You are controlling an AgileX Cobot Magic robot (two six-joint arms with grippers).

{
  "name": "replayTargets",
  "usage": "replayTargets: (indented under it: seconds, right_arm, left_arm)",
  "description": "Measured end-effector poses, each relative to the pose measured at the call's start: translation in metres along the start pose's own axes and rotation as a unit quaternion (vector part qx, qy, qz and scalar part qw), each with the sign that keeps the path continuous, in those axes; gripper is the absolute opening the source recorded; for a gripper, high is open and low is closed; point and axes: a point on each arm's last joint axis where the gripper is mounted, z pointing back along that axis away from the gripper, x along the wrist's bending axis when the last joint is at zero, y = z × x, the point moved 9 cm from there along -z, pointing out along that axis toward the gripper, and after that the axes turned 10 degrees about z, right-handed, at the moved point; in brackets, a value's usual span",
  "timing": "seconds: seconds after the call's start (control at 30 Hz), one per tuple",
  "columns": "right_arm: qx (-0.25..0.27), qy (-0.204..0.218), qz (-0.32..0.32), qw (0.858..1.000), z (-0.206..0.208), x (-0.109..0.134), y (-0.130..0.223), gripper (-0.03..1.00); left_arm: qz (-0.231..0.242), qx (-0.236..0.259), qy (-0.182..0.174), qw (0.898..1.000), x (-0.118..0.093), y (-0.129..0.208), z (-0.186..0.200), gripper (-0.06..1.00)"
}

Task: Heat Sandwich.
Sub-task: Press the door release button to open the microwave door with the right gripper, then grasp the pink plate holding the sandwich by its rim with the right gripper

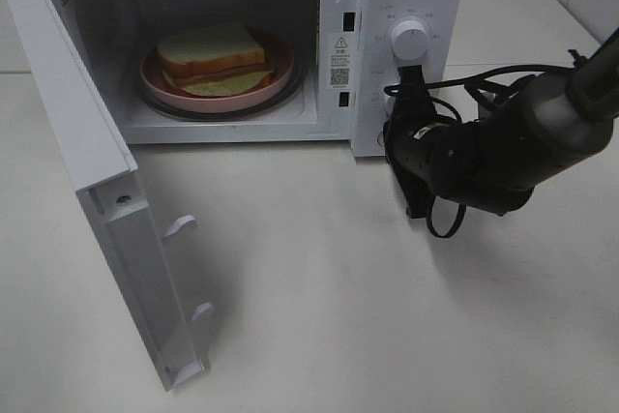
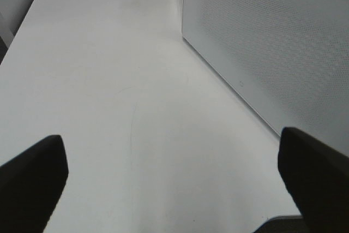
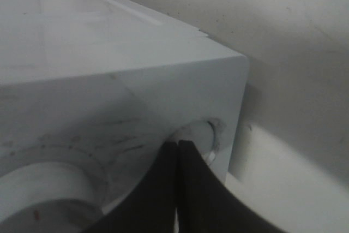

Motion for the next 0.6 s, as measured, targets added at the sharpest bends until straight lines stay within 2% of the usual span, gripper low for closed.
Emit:
replayTargets:
  seconds: [0.2,0.33,0.5,0.6]
  right_arm:
    - [0.011,0.003,0.014,1.0,0.013,-0.001,-0.001,0.01]
    - [0.027,0.035,0.035,0.998,0.025,-0.018,0.0,0.01]
    - [0.037,0.04,0.062,0.997,0.037,-0.018,-0.001,0.01]
    - [0.065,0.041,0.106,0.991,0.05,-0.012,0.004,0.01]
  left_arm:
    - [0.0,0.0,0.0,1.0,0.0,0.0,0.0,0.99]
    - [0.0,0.0,0.0,1.0,0.0,0.0,0.0,0.99]
    - [0.0,0.0,0.0,1.0,0.0,0.0,0.0,0.99]
    - [0.0,0.0,0.0,1.0,0.0,0.0,0.0,0.99]
